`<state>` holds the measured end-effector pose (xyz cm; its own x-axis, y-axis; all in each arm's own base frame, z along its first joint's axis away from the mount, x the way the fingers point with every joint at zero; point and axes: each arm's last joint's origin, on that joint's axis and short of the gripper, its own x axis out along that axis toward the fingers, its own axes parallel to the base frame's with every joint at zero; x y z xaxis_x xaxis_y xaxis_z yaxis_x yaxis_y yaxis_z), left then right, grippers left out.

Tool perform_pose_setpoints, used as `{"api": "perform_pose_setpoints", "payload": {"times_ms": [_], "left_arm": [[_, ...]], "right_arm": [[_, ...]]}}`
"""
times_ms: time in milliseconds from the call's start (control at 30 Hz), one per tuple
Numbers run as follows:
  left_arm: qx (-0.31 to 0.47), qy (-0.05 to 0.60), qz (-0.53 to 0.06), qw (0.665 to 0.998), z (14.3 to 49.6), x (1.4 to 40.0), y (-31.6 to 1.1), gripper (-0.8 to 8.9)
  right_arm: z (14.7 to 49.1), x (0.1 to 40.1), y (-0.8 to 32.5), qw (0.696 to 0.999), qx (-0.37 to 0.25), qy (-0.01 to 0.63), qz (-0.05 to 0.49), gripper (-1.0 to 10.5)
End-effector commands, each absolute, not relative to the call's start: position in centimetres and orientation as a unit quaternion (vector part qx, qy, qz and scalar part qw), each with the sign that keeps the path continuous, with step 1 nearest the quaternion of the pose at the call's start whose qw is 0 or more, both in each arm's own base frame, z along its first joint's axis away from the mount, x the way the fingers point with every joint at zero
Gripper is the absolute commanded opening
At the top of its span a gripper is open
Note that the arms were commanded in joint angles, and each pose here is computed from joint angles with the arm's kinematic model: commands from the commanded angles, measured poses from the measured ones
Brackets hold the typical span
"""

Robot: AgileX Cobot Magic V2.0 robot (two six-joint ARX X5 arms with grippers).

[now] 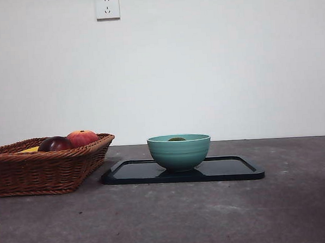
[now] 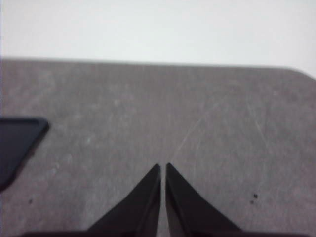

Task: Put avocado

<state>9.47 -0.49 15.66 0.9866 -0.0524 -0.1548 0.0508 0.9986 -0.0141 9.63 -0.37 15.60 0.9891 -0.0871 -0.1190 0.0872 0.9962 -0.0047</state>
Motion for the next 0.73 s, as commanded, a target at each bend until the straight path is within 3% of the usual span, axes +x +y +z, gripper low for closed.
{"api": "perform_pose_setpoints", "payload": {"times_ms": [33,233,733], "left_arm": [[-0.006,0.091,-0.025,0.996,14.89,9.55,-0.5,0.18],[-0.006,0.091,-0.025,0.996,14.89,9.55,-0.5,0.18],[-0.006,0.091,-0.025,0.996,14.89,9.55,-0.5,0.18]], "right_arm": [[15.36,9.64,-0.37,0.997,-0.005,0.065,-0.043,0.1],[14.93,9.57,-0.36,0.995,-0.007,0.087,-0.041,0.1],[15.2,9.61,-0.36,0.996,-0.006,0.073,-0.042,0.1]]}}
